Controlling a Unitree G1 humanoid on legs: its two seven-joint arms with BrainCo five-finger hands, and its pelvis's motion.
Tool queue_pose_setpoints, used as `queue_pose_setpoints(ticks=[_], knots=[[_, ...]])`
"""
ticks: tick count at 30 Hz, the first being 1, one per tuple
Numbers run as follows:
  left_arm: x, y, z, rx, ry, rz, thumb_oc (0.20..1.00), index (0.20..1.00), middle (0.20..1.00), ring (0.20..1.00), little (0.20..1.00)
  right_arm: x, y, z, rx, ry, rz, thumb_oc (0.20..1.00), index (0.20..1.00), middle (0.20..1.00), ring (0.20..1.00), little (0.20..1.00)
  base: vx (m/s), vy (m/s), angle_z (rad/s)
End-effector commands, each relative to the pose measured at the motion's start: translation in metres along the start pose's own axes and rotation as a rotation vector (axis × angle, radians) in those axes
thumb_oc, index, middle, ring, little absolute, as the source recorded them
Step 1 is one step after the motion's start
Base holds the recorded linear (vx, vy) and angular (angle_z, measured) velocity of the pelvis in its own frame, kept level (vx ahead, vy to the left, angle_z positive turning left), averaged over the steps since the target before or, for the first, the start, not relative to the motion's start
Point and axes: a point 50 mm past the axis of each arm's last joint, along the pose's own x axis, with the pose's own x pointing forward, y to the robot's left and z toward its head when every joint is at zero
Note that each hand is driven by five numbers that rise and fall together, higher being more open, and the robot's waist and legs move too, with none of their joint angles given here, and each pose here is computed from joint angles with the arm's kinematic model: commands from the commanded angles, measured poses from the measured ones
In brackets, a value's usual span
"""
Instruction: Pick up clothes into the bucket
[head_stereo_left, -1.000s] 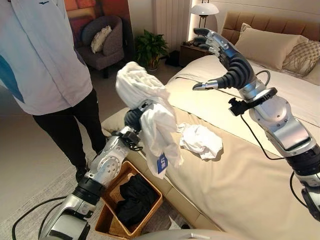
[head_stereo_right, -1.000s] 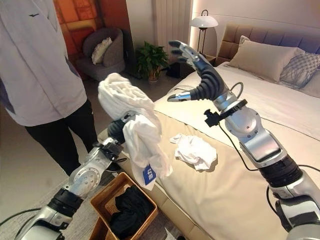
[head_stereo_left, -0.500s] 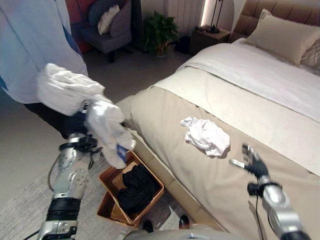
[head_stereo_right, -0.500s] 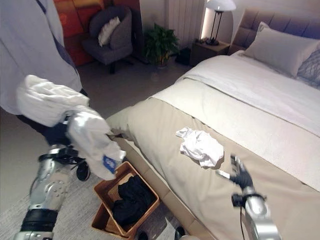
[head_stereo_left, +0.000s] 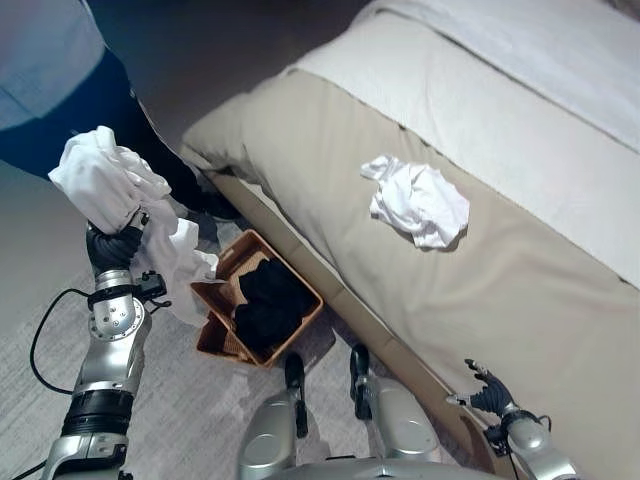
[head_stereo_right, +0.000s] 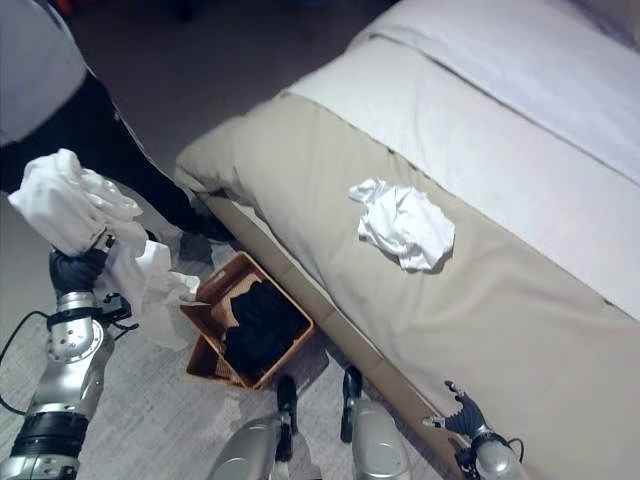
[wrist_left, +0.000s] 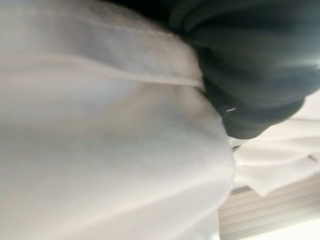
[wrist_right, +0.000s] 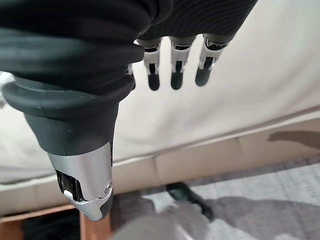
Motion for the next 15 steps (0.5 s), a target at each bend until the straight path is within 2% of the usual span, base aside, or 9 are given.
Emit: queue_pose_setpoints(ticks=[1,9,15], knots=[[0.019,0.006,0.026,0.076,-0.148,0.041,0.2,0.2,0.2,0.2,0.2,0.0,-0.007,0.01,-0.052,-0.081,-0.021,1.0,1.0,1.0,1.0,1.0,-0.17,0.001,-0.02],[0.046,0.001,0.034,0.216,-0.16,0.055,0.2,0.2,0.2,0.2,0.2,0.005,-0.015,0.036,-0.009,-0.195,-0.085,1.0,1.0,1.0,1.0,1.0,-0.12,-0.009,-0.03],[0.056,-0.009,0.035,0.219,-0.141,0.034,0.2,0.2,0.2,0.2,0.2,0.006,-0.023,0.047,0.024,-0.247,-0.142,1.0,1.0,1.0,1.0,1.0,-0.04,-0.001,0.01]])
